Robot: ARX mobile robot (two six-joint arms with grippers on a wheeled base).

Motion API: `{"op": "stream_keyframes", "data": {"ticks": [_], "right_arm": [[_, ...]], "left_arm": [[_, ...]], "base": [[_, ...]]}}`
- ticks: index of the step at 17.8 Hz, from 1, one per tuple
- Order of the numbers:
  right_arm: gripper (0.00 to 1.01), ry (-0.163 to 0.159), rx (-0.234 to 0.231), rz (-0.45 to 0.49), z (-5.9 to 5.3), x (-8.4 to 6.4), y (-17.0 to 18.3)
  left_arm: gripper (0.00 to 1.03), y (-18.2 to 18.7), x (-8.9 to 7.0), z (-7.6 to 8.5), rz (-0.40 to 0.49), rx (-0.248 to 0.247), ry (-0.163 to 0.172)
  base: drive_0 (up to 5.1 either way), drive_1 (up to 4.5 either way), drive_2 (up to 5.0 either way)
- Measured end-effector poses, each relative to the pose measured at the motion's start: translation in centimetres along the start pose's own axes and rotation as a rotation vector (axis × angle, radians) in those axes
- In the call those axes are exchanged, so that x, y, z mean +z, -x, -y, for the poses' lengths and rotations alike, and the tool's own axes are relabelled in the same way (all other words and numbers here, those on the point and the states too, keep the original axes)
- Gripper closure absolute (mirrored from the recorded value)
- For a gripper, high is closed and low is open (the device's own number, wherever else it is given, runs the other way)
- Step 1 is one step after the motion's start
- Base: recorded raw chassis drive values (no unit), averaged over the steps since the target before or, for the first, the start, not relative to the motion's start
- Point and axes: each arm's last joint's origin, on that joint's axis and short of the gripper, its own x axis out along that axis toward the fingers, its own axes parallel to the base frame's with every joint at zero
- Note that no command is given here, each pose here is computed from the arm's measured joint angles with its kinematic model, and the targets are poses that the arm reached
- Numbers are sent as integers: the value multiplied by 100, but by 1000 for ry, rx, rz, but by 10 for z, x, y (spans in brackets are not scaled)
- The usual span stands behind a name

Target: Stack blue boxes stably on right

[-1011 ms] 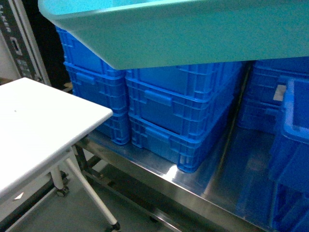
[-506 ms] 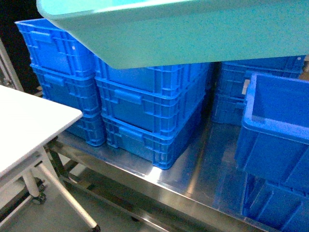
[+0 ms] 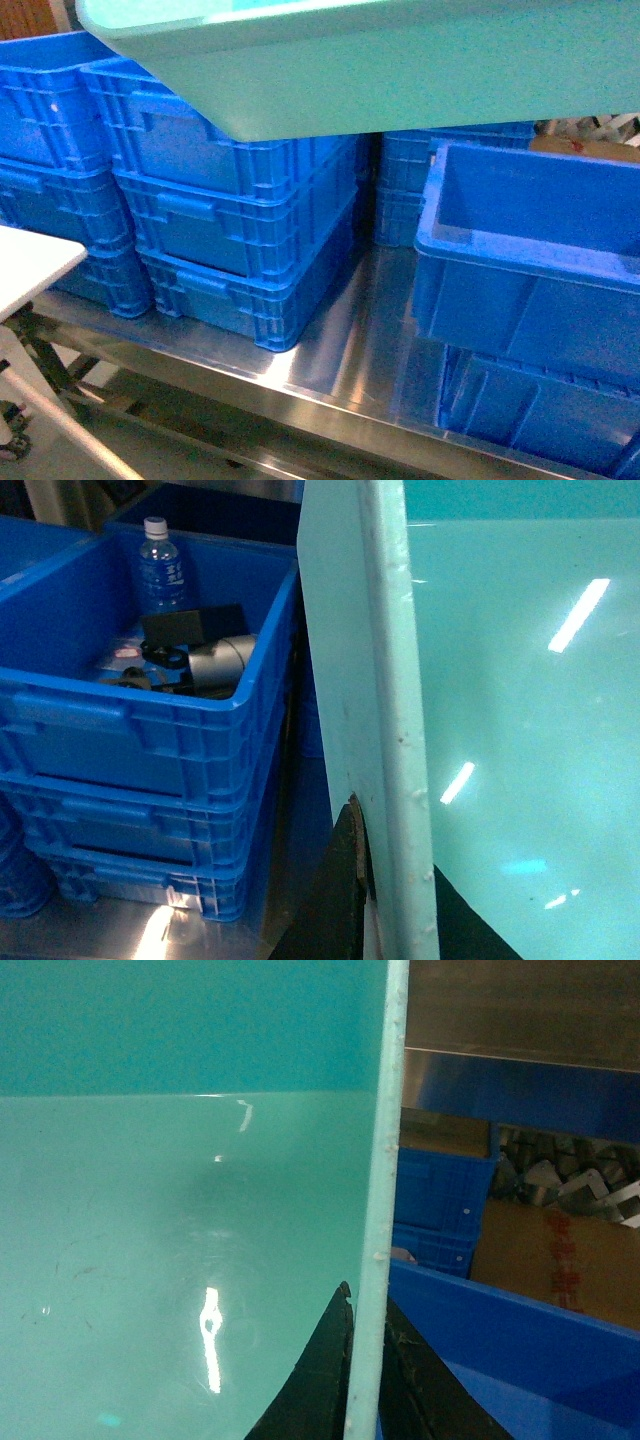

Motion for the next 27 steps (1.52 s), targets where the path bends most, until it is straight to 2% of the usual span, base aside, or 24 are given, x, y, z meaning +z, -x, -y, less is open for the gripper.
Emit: {"op": "stream_keyframes", "data": {"ticks": [9, 11, 16, 27], "right_arm": [[94, 1, 2, 3, -1, 0, 0], [94, -1, -9, -7, 1, -1, 0], [94, 0, -1, 0, 0, 0, 0], [94, 0, 2, 0, 0, 0, 0]], "left_arm": [[101, 0, 0, -1, -1, 2, 0], [101, 0, 0, 1, 0, -1, -1], [101, 0, 0, 0, 1, -1, 0], [101, 0, 0, -1, -1, 4, -1]], "base": [[272, -455, -332], [-133, -133, -133], [-114, -114, -114], [72, 72, 72]]}}
